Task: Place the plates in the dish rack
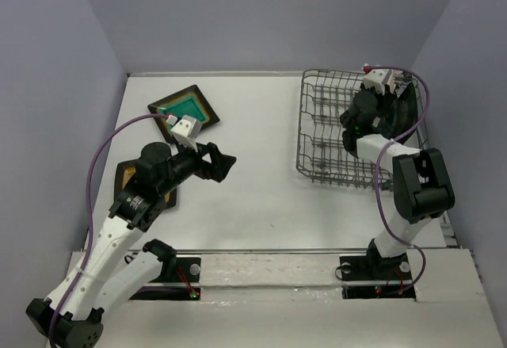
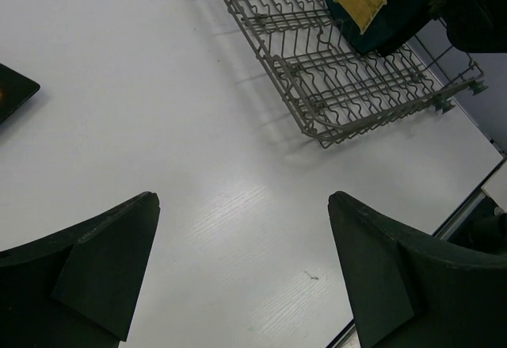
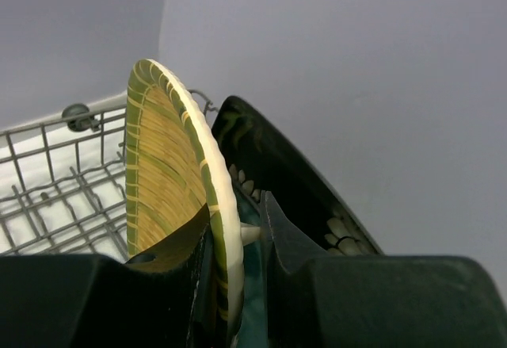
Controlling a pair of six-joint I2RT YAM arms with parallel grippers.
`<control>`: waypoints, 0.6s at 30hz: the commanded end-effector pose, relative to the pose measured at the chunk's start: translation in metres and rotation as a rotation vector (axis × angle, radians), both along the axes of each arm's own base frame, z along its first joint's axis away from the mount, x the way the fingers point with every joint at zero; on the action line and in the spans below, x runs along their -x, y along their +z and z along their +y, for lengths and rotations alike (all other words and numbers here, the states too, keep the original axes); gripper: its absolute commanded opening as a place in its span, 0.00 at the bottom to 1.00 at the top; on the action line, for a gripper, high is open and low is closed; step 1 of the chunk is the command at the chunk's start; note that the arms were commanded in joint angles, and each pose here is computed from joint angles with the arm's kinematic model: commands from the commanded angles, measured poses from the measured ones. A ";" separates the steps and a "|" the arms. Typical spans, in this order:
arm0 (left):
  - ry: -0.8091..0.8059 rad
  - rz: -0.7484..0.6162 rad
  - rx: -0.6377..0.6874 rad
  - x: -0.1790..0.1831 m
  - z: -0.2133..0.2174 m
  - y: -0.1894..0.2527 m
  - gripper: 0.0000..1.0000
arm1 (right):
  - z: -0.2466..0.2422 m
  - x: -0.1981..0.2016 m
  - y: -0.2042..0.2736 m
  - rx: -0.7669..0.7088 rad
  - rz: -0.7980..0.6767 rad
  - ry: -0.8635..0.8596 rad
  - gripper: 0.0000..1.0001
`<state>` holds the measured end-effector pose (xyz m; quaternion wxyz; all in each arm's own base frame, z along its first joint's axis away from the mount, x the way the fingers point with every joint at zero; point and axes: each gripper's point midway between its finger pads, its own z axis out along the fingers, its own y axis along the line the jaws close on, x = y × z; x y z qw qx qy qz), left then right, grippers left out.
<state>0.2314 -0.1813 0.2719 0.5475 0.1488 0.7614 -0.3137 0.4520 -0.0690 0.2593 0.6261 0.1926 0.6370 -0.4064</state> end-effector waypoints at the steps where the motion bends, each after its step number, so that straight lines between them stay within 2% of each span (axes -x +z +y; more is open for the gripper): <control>1: 0.005 -0.030 0.001 -0.003 0.000 0.005 0.99 | 0.002 -0.003 0.007 -0.107 -0.161 0.050 0.07; 10: 0.013 -0.020 -0.004 -0.005 0.000 0.002 0.99 | 0.016 -0.009 -0.019 -0.155 -0.120 0.169 0.07; 18: 0.012 -0.005 -0.012 -0.007 -0.001 -0.003 0.99 | 0.002 -0.002 -0.039 -0.182 -0.159 0.205 0.07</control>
